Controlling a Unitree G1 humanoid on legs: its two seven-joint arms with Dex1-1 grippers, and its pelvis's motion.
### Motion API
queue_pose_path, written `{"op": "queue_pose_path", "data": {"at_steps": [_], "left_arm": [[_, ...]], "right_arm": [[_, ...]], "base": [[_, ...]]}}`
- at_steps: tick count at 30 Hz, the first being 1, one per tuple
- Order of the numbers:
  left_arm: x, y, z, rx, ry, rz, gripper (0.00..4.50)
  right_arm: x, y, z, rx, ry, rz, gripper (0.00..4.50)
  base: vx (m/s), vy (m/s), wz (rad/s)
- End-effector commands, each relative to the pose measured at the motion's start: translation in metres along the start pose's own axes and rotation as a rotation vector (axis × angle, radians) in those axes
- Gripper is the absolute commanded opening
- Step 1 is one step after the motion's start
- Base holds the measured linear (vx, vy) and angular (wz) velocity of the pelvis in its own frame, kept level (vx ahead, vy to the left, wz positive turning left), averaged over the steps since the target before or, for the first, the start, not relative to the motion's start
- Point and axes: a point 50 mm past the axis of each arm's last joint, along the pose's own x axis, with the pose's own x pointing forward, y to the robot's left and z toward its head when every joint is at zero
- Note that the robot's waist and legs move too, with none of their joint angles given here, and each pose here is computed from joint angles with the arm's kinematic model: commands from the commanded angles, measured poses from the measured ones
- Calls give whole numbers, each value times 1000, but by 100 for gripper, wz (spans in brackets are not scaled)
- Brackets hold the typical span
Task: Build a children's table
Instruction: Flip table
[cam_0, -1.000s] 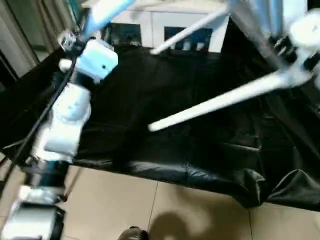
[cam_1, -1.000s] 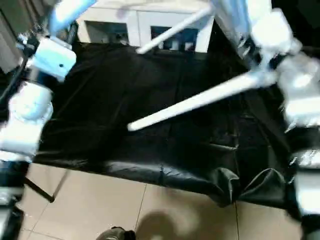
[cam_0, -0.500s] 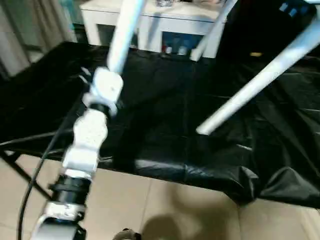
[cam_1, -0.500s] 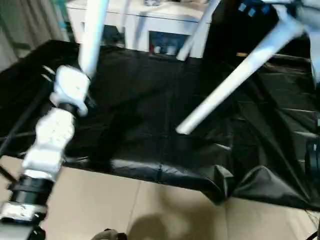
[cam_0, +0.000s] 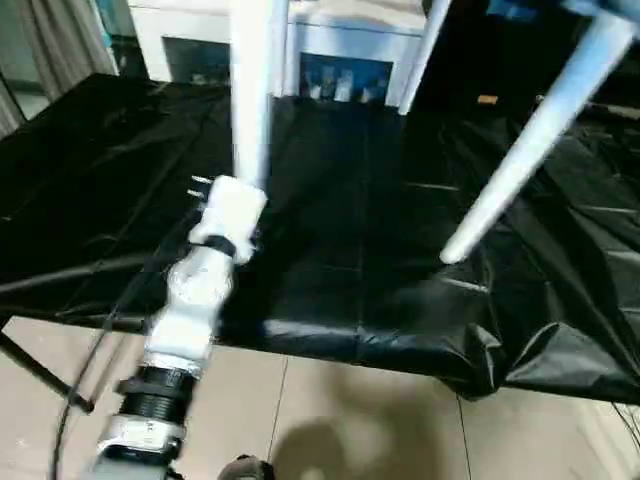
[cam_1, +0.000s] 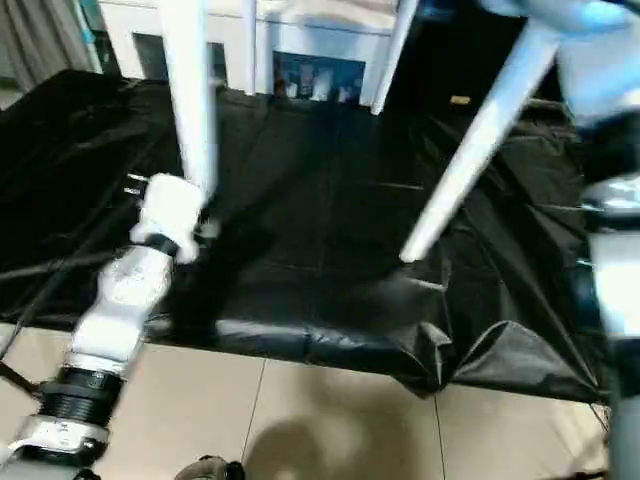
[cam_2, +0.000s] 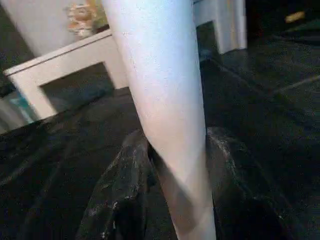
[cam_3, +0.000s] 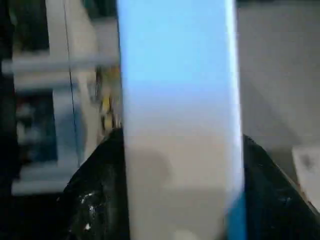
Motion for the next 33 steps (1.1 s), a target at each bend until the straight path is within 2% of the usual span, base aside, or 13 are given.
{"op": "queue_pose_path", "data": {"at_steps": [1,9,12,16,17,21,22,23,27,28,30,32,33], "left_arm": [[3,-3,16,63,-67,-31,146],[2,-3,13,66,-53,-28,146],[1,-1,8,64,-37,-25,146],[1,-1,7,62,-32,-23,146],[2,0,4,58,-21,-20,146],[2,2,1,50,-14,-17,146],[3,4,-2,40,-10,-19,146],[3,4,-3,32,-6,-18,146],[0,13,-13,-27,35,-16,146],[-2,17,-18,-40,52,-17,146],[-3,19,-21,-45,60,-18,146],[-8,27,-31,-38,87,-45,146],[-8,27,-31,-38,87,-45,146]], "right_arm": [[-1,-4,1,-3,-21,-1,310],[-1,-4,16,-2,-179,-65,388],[-7,-1,28,60,-337,-178,392],[-10,2,33,65,-393,-215,392],[-17,12,47,78,-530,-285,392],[-23,27,59,130,-630,-320,392],[-27,51,64,234,-665,-322,392],[-27,58,63,268,-653,-318,392],[-38,128,40,614,-432,-337,392],[-47,155,30,725,-337,-344,392],[-52,166,26,773,-299,-345,392],[-81,206,15,915,-158,-399,392],[-81,206,15,915,-158,-399,392]], "base": [[0,0,0],[0,0,0],[0,0,0],[0,0,0],[0,0,0],[0,0,0],[0,0,0],[0,0,0],[0,0,0],[0,0,0],[0,0,0],[0,0,0],[0,0,0]]}}
